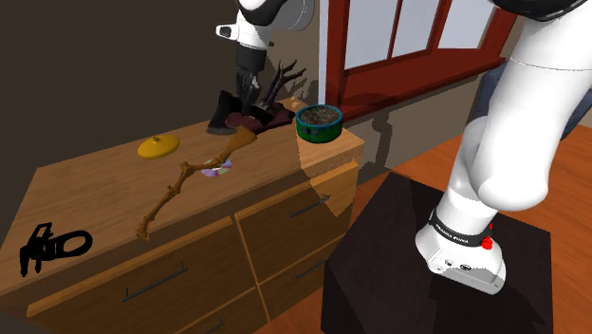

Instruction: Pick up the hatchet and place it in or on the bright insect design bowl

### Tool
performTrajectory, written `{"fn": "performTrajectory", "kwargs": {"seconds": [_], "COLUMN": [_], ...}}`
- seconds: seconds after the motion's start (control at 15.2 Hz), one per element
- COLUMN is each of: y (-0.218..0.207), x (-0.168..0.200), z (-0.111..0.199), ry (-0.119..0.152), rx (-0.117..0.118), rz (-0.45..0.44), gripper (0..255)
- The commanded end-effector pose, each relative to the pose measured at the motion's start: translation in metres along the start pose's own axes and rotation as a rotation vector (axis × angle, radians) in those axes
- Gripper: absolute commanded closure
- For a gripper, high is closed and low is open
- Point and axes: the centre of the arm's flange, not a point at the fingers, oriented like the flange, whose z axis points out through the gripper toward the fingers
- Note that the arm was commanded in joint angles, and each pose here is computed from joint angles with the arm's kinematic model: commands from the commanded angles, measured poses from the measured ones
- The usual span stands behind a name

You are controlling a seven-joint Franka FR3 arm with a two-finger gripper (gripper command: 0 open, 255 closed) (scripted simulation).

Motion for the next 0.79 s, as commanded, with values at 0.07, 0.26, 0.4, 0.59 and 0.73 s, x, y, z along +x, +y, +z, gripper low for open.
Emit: {"fn": "performTrajectory", "kwargs": {"seconds": [0.07, 0.26, 0.4, 0.59, 0.73], "y": [0.012, 0.023, 0.031, 0.043, 0.051], "x": [-0.033, -0.068, -0.091, -0.126, -0.149], "z": [-0.011, -0.026, -0.036, -0.05, -0.06], "ry": [0.0, 0.0, 0.0, 0.0, 0.0], "rx": [0.0, 0.0, 0.0, 0.0, 0.0], "rz": [-0.001, -0.001, -0.001, -0.001, -0.001], "gripper": [255, 255, 255, 255, 255]}}
